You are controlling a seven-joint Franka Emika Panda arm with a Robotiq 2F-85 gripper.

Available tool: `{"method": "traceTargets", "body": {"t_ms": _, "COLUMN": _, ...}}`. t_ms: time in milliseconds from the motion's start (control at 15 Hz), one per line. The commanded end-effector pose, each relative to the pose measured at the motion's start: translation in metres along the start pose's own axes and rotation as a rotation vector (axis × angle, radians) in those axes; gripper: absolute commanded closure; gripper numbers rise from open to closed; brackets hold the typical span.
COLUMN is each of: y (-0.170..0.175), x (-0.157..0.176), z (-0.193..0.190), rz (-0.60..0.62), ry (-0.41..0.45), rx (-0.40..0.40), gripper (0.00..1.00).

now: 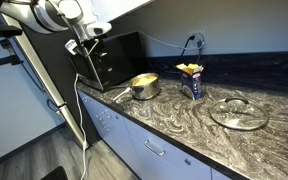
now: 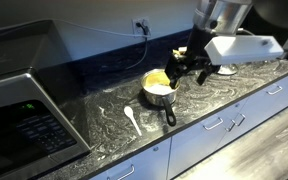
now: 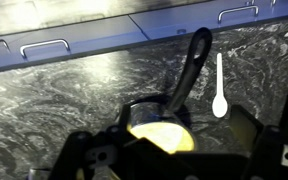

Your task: Pour the contents of the box into the pot and cover the pot

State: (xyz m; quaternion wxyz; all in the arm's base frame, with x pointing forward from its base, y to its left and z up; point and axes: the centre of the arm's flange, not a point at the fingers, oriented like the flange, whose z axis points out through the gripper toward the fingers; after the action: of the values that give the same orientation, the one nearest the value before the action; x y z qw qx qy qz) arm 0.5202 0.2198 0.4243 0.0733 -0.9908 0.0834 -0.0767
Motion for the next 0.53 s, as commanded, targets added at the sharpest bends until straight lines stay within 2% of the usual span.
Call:
{"method": "traceTargets", "body": {"t_ms": 0, "y": -0.044, "x": 0.022, "z": 0.02, "rz": -0.191, "ry": 0.036, "rx": 0.065, "gripper": 0.0}}
{"method": "traceTargets", "body": {"t_ms": 133, "y": -0.065, "x": 0.031, "z": 0.032, "rz": -0.281, "ry": 0.064, "rx": 0.137, "gripper": 0.0}}
{"method": "traceTargets", "body": {"t_ms": 267, "y": -0.085, "x": 0.036, "z": 0.045, "rz": -0.303, "ry": 0.06, "rx": 0.193, "gripper": 0.0}}
{"method": "traceTargets", "body": {"t_ms": 467, "y": -0.095, "x": 0.041, "z": 0.064, "rz": -0.319, "ry": -0.001, "rx": 0.2, "gripper": 0.0}}
